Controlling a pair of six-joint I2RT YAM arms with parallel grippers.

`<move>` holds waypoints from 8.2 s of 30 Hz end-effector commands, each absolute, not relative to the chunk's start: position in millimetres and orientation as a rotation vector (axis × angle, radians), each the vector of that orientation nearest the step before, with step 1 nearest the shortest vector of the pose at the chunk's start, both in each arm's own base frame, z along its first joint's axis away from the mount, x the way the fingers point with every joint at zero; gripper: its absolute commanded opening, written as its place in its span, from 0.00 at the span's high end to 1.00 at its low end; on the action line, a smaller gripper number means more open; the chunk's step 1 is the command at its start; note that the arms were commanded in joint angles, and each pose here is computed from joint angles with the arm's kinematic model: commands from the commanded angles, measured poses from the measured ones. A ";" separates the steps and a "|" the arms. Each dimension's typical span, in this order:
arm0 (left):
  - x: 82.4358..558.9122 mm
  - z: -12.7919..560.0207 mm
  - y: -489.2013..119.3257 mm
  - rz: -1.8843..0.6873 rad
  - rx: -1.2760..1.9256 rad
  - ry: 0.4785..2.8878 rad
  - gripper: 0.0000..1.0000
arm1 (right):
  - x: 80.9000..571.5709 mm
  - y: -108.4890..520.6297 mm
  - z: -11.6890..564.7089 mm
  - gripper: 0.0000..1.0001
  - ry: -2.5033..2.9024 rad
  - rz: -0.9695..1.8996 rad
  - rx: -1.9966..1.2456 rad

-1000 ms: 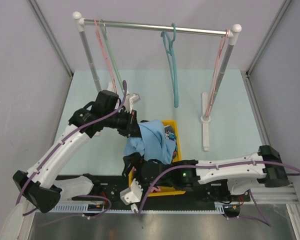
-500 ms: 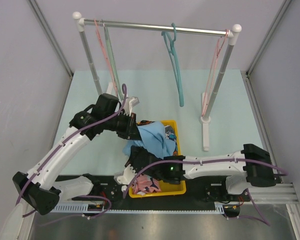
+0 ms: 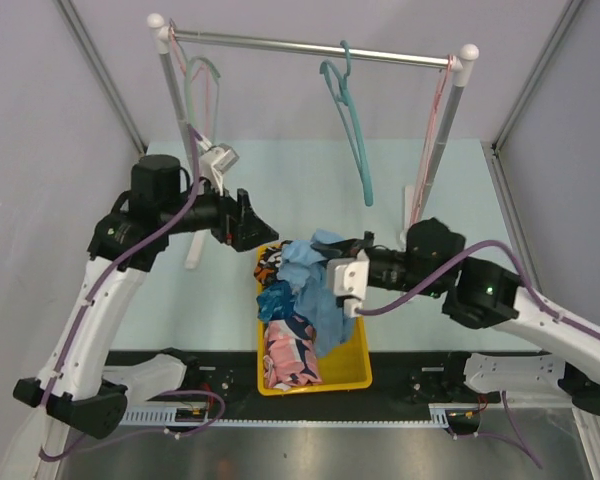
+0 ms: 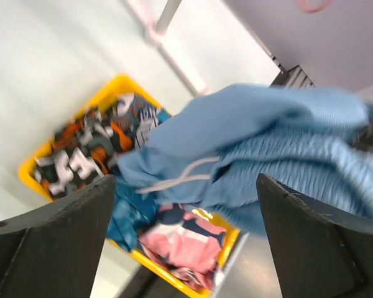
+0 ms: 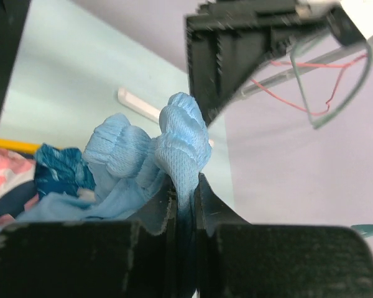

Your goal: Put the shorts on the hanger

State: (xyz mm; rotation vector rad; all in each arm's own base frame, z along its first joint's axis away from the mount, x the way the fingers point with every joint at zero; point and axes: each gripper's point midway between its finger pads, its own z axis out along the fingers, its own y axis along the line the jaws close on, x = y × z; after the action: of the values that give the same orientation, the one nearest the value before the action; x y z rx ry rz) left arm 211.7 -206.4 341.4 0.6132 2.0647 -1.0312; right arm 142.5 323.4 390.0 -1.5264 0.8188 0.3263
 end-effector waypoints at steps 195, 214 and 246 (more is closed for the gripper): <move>157.9 140.2 -170.5 -0.638 1.457 1.773 0.48 | 142.6 258.7 191.9 0.35 1.192 0.523 -1.481; 136.8 297.2 -186.0 -0.739 1.268 1.493 0.10 | 63.7 191.8 358.9 0.08 1.403 0.813 -1.559; 143.3 350.8 -188.6 -0.756 1.078 1.411 0.09 | 319.3 89.8 482.4 0.44 1.573 0.492 0.107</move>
State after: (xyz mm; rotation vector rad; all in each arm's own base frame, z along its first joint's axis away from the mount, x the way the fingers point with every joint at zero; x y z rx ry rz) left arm 141.9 -188.9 338.2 1.1049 1.4489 -0.7703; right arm 306.5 95.8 460.8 0.0663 1.6757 0.5060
